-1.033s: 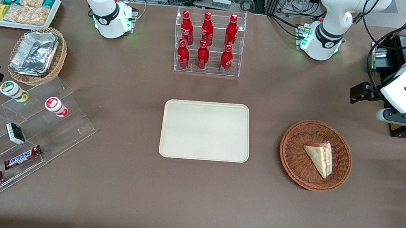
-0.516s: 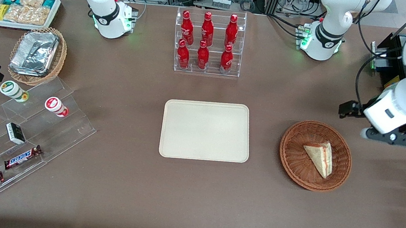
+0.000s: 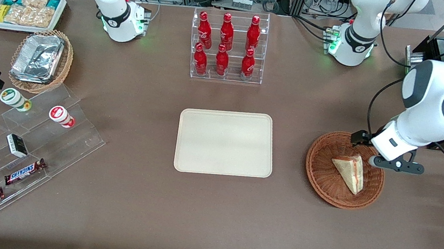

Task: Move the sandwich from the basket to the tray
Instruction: 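Move the left gripper over the wrapped sandwich in the wicker basket, then lower the open left gripper around the sandwich's wrapped end, then close the left gripper on the sandwich and lift it from the basket, then carry the sandwich over the cream tray and lower it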

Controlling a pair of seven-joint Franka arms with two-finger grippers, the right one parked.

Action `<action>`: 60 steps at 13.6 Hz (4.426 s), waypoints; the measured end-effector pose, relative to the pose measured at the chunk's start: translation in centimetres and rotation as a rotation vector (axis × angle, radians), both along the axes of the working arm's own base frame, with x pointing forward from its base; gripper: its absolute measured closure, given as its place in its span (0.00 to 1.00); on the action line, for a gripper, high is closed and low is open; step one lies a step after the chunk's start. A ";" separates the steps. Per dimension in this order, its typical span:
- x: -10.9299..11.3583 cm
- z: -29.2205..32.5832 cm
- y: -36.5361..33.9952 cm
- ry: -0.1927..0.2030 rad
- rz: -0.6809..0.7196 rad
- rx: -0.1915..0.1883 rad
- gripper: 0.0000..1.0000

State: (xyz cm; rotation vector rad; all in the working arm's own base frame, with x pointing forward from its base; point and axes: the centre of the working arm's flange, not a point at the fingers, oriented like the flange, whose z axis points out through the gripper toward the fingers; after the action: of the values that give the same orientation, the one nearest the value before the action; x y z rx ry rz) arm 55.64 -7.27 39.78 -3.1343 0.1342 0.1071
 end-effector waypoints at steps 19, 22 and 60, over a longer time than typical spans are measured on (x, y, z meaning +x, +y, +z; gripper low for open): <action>-0.3 -8.4 1.8 -0.033 0.697 0.017 0.00; -0.1 -9.2 1.8 -0.021 0.710 0.020 0.00; -1.0 -3.8 -23.6 0.117 0.289 0.000 0.85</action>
State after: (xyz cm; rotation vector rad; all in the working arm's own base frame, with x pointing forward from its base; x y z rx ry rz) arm 54.65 -30.91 35.97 -3.1243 -0.3203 0.2907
